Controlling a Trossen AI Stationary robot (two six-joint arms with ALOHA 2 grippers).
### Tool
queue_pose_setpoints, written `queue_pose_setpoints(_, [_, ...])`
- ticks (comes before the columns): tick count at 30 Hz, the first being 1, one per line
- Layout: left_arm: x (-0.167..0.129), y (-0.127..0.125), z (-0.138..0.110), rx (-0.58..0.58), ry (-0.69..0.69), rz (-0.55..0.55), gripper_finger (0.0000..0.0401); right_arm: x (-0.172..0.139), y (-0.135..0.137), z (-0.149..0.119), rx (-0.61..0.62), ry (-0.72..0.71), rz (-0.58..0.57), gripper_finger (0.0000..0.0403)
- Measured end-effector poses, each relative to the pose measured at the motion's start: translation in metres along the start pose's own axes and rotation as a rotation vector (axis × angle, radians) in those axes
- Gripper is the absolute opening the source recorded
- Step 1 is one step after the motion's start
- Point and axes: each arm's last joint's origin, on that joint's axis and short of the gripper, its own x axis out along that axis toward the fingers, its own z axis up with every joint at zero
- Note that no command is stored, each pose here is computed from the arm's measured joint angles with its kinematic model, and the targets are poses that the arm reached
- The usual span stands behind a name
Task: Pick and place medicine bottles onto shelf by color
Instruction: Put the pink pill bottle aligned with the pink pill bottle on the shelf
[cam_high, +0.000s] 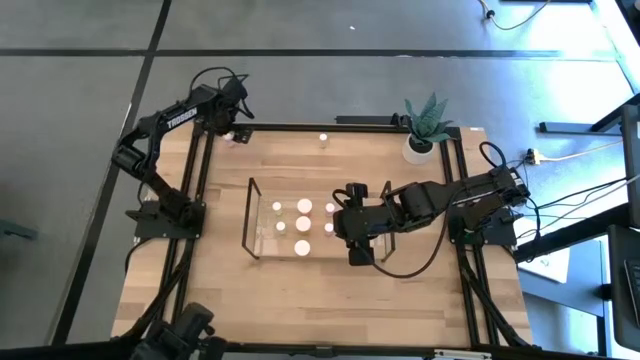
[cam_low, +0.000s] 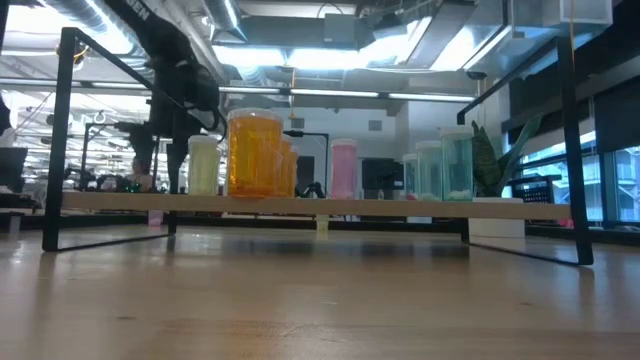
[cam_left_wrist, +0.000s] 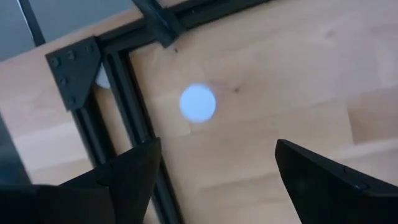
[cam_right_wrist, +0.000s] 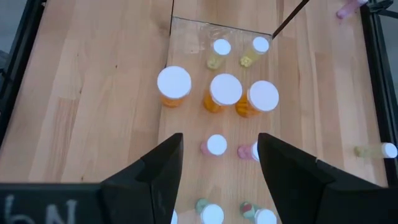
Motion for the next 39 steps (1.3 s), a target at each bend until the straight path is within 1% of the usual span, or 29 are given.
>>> queue_pose_setpoints(9, [0.017,0.002,0.000,-0.014,-0.054,-0.009,0.0309,0.000,-0.002,0.000,0.001,-0.005,-0.044,0.0209])
queue_pose_setpoints(24, [0.044,-0.001,-0.006,-0.029,-0.124,-0.022,0.0309,0.000,-0.002,0.000,0.000,-0.005,-0.045,0.0209])
queue_pose_setpoints(30, [0.045,-0.001,-0.006,-0.032,-0.138,-0.007,0.0308,0.000,-0.002,0.000,0.000,-0.005,-0.044,0.0209])
queue_pose_setpoints(39, [0.044,-0.001,-0.005,-0.069,-0.145,-0.011,0.0286,0.001,-0.002,0.000,0.000,-0.004,-0.044,0.0209])
